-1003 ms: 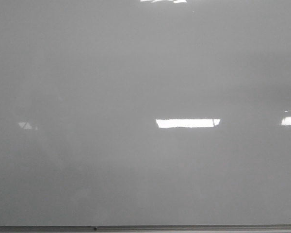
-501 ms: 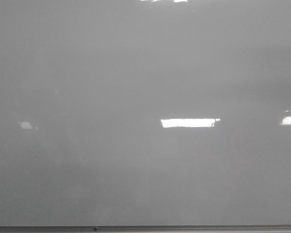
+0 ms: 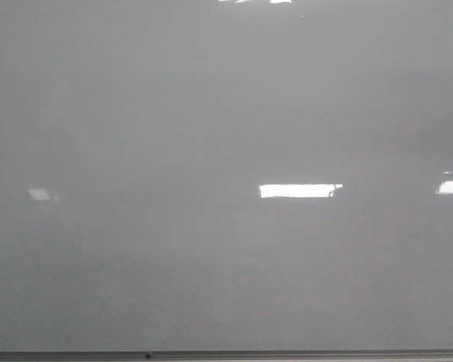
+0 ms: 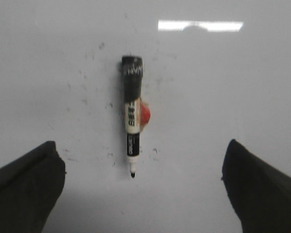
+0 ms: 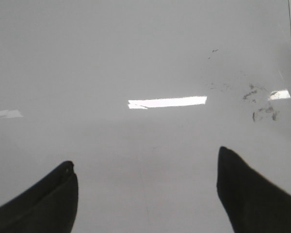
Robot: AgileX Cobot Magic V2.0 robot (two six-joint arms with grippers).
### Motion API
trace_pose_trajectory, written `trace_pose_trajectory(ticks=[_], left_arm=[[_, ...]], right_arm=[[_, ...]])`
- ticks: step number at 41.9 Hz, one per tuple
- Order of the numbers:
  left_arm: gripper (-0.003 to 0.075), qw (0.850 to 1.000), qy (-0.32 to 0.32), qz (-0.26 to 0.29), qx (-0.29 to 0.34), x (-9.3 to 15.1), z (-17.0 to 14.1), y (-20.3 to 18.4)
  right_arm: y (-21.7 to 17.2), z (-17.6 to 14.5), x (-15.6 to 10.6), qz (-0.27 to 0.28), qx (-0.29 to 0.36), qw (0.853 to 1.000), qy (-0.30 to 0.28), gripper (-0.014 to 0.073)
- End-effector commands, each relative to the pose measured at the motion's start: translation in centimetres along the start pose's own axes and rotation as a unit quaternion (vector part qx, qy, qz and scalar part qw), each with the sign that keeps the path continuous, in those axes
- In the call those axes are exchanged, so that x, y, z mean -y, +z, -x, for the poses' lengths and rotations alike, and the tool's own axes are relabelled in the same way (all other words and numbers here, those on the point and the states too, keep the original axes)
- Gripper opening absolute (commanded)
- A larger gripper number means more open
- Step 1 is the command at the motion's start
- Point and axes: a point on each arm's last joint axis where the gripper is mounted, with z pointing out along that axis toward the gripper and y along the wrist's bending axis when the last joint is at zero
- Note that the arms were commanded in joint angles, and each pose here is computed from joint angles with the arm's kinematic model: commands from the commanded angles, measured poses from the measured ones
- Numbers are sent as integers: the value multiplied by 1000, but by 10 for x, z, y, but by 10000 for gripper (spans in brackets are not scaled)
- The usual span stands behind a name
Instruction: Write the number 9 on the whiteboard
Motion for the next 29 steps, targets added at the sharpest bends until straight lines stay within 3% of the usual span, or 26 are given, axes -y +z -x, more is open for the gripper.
trace_pose_trajectory(ticks=[1, 11, 18, 29], left_arm=[[640, 1000, -5, 3, -13, -2, 21, 25], [640, 996, -6, 20, -81, -12, 20, 84], [640, 996, -17, 42, -82, -25, 12, 108], [640, 996, 0, 22, -86, -11, 4, 128]], right_arm=[[-1, 17, 0, -3, 49, 999, 2, 611], [-1, 17, 0, -3, 48, 999, 2, 611], [-1, 17, 0, -3, 49, 999, 2, 611], [-1, 17, 0, -3, 49, 999, 2, 611]])
